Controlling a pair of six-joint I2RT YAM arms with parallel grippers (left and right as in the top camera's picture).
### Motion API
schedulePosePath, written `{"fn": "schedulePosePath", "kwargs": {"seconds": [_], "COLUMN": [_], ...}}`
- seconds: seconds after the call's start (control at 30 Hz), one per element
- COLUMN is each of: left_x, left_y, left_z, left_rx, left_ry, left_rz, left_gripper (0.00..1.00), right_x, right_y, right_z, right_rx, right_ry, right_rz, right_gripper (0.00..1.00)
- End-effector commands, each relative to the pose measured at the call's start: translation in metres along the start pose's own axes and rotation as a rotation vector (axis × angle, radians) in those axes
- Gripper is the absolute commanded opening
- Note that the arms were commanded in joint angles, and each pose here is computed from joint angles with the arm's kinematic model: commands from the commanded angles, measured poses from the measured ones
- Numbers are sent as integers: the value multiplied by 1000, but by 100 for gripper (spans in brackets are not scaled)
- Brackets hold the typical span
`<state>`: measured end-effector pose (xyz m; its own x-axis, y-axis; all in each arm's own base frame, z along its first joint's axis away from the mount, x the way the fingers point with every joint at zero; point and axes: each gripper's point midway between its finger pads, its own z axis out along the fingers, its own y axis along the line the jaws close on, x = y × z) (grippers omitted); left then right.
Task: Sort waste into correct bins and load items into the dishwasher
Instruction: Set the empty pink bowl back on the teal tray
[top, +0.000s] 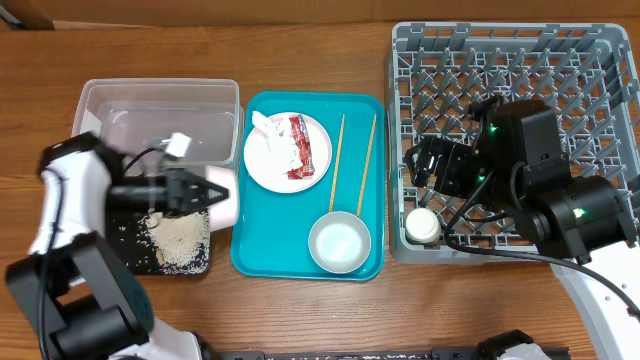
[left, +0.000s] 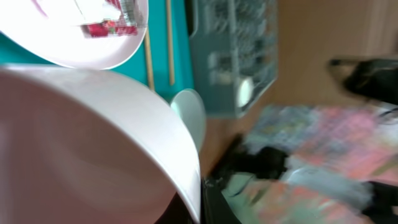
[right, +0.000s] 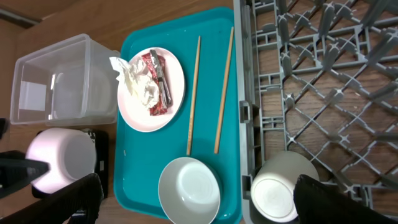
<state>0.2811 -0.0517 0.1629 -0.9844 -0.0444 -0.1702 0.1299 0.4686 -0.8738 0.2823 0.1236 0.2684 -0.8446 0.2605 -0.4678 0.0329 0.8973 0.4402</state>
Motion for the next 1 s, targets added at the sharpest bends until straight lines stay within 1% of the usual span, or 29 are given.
{"fn": "schedulePosePath", "kwargs": {"seconds": [0.0,0.07,0.13,0.27,0.33,0.43,0.5,0.53,0.6,0.63,0.67,0.7,0.73,0.77,0.83,0.9,0.97], "left_x": [12,13,14,20,24,31,35,36,36,34,25,16,6,-16,-48,-78,-100], "left_y": [16,29,36,42,47,47,44,42,40,39,36,33,30,24,20,21,24], "left_z": [27,43,59,92,98,103,106,109,111,111,108,106,103,98,90,81,79], "left_rx": [-349,-538,-680,-894,-1021,-1129,-1155,-1155,-1151,-1147,-1142,-1135,-1122,-1094,-1053,-1022,-979], "left_ry": [152,185,192,163,123,87,78,82,83,76,49,22,-3,-60,-147,-235,-301], "left_rz": [-158,-197,-195,-155,-164,-156,-153,-147,-137,-136,-136,-132,-124,-109,-65,-19,-13], "left_gripper": [4,4,4,4,7,11,15,19,34,41,53,61,67,72,77,77,77], "right_x": [-4,-2,1,2,2,2,2,2,3,4,4,5,5,7,9,10,11], "right_y": [9,21,31,33,33,33,32,32,32,32,31,31,31,30,29,28,27], "right_z": [-2,-3,-5,-5,-5,-5,-5,-5,-5,-5,-5,-5,-5,-5,-4,-4,-2], "right_rx": [-40,-106,-163,-172,-171,-171,-171,-171,-169,-169,-168,-165,-164,-161,-157,-155,-153], "right_ry": [-14,0,16,20,19,19,20,20,24,25,27,30,33,38,46,52,56], "right_rz": [-30,-99,-150,-161,-161,-161,-160,-160,-156,-155,-155,-154,-153,-152,-149,-148,-146], "right_gripper": [100,100,100,100,100,100,100,100,100,100,100,100,100,100,100,100,100]}}
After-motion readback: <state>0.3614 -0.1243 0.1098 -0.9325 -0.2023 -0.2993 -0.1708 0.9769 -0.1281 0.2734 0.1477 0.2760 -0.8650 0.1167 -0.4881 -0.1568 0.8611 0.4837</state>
